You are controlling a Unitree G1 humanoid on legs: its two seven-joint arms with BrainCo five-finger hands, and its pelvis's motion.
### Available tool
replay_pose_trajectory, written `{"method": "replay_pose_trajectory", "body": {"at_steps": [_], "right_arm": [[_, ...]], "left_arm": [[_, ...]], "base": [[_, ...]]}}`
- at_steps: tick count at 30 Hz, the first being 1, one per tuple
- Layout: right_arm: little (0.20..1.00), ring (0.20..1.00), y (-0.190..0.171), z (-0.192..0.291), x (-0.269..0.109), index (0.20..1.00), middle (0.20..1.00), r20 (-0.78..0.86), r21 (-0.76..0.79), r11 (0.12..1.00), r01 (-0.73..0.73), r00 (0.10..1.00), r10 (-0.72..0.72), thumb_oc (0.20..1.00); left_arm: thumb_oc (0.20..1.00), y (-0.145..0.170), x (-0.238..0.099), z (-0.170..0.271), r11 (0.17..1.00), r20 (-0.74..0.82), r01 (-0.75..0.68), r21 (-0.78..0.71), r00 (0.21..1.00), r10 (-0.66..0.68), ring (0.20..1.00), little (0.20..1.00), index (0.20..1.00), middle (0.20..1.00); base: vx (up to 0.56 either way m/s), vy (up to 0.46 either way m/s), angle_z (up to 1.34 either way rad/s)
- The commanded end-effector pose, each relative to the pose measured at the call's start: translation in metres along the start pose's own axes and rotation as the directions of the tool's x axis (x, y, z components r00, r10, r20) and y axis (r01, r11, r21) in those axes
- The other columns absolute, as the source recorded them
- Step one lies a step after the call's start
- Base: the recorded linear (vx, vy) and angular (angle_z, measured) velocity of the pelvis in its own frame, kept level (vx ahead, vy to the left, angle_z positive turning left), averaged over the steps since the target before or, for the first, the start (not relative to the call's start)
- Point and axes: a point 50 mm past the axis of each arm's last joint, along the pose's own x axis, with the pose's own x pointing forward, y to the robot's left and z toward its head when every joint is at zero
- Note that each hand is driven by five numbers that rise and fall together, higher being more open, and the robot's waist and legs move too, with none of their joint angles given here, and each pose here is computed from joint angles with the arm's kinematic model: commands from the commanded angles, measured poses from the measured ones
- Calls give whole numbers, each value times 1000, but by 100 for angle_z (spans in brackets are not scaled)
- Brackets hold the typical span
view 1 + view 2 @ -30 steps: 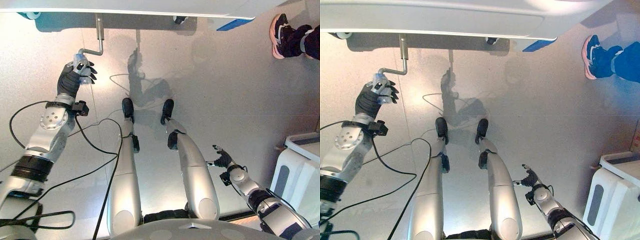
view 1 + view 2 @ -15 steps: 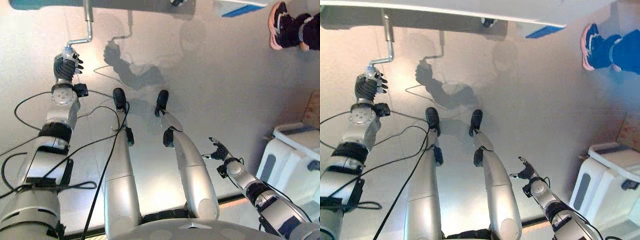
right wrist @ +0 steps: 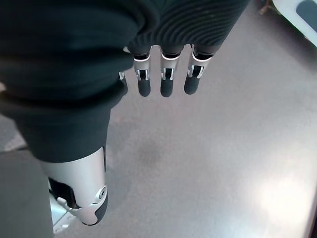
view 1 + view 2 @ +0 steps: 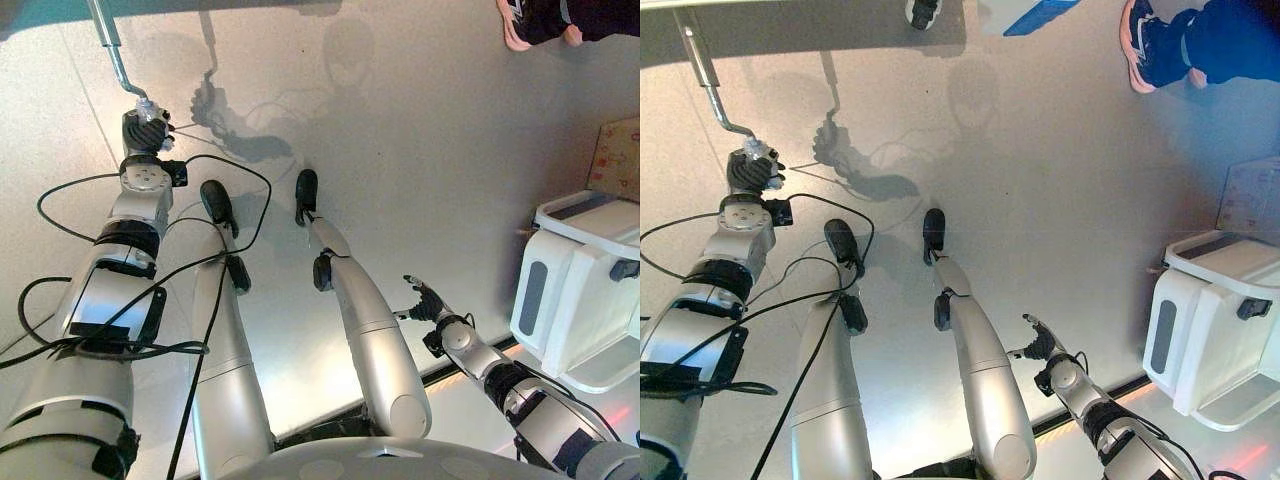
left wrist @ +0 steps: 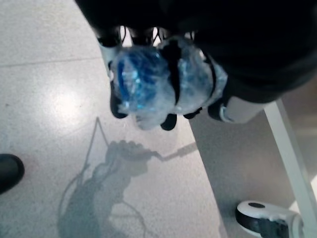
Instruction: Raise the hospital bed
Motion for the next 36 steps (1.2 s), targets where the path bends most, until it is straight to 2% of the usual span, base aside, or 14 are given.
{"method": "replay_pose_trajectory", "body": {"at_steps": [1,17,18,19,20,25,29,31,34,35,36], "right_arm": [[1000,1000,8,-7,-5,1000,1000,-13,27,1000,-7,1000,7,1000],[1000,1000,5,-14,-8,1000,1000,-29,35,999,15,999,-14,1000],[1000,1000,5,-13,-9,1000,1000,-28,39,999,14,1000,-12,1000],[1000,1000,5,-13,-9,1000,1000,-28,39,999,14,1000,-12,1000],[1000,1000,5,-16,-9,1000,1000,-41,41,999,16,999,-14,1000],[1000,1000,3,-21,-10,1000,1000,-67,43,999,22,998,-19,1000],[1000,1000,-3,-38,-14,1000,1000,-148,41,998,39,988,-33,1000],[1000,1000,-4,-42,-16,1000,1000,-165,43,998,43,986,-36,1000],[1000,1000,-11,-52,-19,1000,1000,-211,35,998,52,976,-43,1000],[1000,1000,-14,-60,-22,1000,1000,-236,16,999,43,971,-38,1000],[1000,1000,-17,-67,-25,1000,1000,-261,-2,999,37,965,-36,1000]], "left_arm": [[200,19,-2,-22,991,-42,-32,130,998,38,200,200,200,200],[200,21,-5,-29,986,-50,-31,164,998,40,200,200,200,200],[423,17,-5,-29,987,-52,-14,162,998,23,423,423,423,423],[733,17,-5,-29,987,-52,-14,161,998,23,733,733,733,733],[1000,14,-7,-30,987,-49,3,161,999,5,1000,1000,1000,1000],[1000,9,-13,-45,987,-88,46,152,996,-33,1000,1000,1000,1000],[1000,-4,-44,-106,974,-249,180,139,958,-141,1000,1000,1000,1000],[1000,-6,-52,-120,969,-287,207,134,944,-162,1000,1000,1000,1000],[1000,2,-92,-180,953,-482,276,126,857,-185,1000,1000,1000,1000],[1000,8,-121,-212,942,-582,317,111,789,-197,1000,1000,1000,1000],[1000,7,-137,-226,933,-622,346,97,753,-215,1000,1000,1000,1000]], "base": [[-21,-40,-1],[-16,-30,0],[-30,-51,2],[-35,-62,5],[-26,-37,5],[-29,-22,7],[-74,-31,8],[-14,-14,9],[10,18,8],[46,2,-2],[-22,-11,-5]]}}
